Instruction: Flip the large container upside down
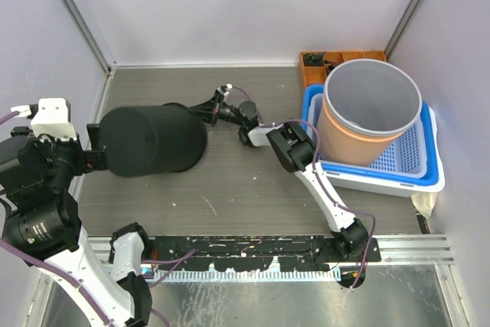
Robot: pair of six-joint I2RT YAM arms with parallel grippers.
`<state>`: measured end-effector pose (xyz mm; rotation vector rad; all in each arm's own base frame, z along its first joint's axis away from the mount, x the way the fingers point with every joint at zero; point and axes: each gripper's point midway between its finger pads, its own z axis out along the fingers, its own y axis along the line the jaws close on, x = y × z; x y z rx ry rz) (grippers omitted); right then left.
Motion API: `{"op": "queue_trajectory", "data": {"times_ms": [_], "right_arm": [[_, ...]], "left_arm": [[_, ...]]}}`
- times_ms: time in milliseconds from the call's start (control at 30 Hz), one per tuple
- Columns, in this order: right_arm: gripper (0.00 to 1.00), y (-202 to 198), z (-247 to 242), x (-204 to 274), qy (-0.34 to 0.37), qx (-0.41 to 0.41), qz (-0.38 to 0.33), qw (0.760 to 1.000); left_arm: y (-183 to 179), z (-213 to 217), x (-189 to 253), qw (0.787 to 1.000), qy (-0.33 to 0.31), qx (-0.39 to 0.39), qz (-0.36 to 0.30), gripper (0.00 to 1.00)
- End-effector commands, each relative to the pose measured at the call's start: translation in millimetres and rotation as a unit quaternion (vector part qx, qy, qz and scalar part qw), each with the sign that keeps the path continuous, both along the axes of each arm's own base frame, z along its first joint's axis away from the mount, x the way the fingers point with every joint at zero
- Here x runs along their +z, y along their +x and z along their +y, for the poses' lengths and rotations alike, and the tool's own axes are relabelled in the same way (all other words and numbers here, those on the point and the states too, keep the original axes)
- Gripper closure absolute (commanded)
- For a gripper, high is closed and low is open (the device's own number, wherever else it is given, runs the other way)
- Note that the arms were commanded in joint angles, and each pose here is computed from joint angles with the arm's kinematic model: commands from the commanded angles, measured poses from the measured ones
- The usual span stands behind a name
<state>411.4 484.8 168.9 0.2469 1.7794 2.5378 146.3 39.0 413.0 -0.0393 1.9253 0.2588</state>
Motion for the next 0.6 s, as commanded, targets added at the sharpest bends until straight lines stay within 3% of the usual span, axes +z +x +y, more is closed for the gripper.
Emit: {"op": "queue_trajectory", "data": {"times_ms": [0, 67, 200, 267, 333, 467, 500, 567], "right_arm": [[0.99, 7.8, -1.1, -69.3, -0.100, 0.008, -0.027, 0.995], [0.94, 15.6, -6.7, -78.5, -0.117, -0.002, -0.034, 0.993], [0.65, 26.1, -8.1, -86.5, -0.174, -0.019, -0.072, 0.982], [0.53, 33.6, -4.6, -88.1, -0.220, -0.026, -0.109, 0.969], [0.47, 43.4, -3.8, -102.5, -0.296, -0.028, -0.127, 0.946], [0.37, 72.1, -13.6, -112.4, -0.445, -0.068, -0.238, 0.860], [0.16, 77.9, -17.2, -108.1, -0.477, -0.078, -0.268, 0.834], [0.10, 93.3, -30.8, -94.7, -0.549, -0.106, -0.350, 0.752]], "left_arm": [[10.9, 7.1, 1.6, 1.000, 0.013, -0.002, -0.002, 0.01], [11.9, 7.4, -0.2, 1.000, 0.012, -0.003, 0.000, 0.01], [13.1, 7.4, -4.5, 1.000, 0.010, -0.005, 0.004, 0.01], [12.8, 7.2, -7.4, 1.000, 0.008, -0.004, 0.006, 0.01], [11.6, 6.4, -8.4, 1.000, 0.007, -0.004, 0.005, 0.01], [10.4, 4.9, -10.0, 1.000, 0.005, -0.005, 0.005, 0.01], [9.8, 4.6, -9.3, 1.000, 0.004, -0.005, 0.003, 0.01], [9.5, 2.3, -9.3, 1.000, 0.000, -0.009, 0.004, 0.01]]}}
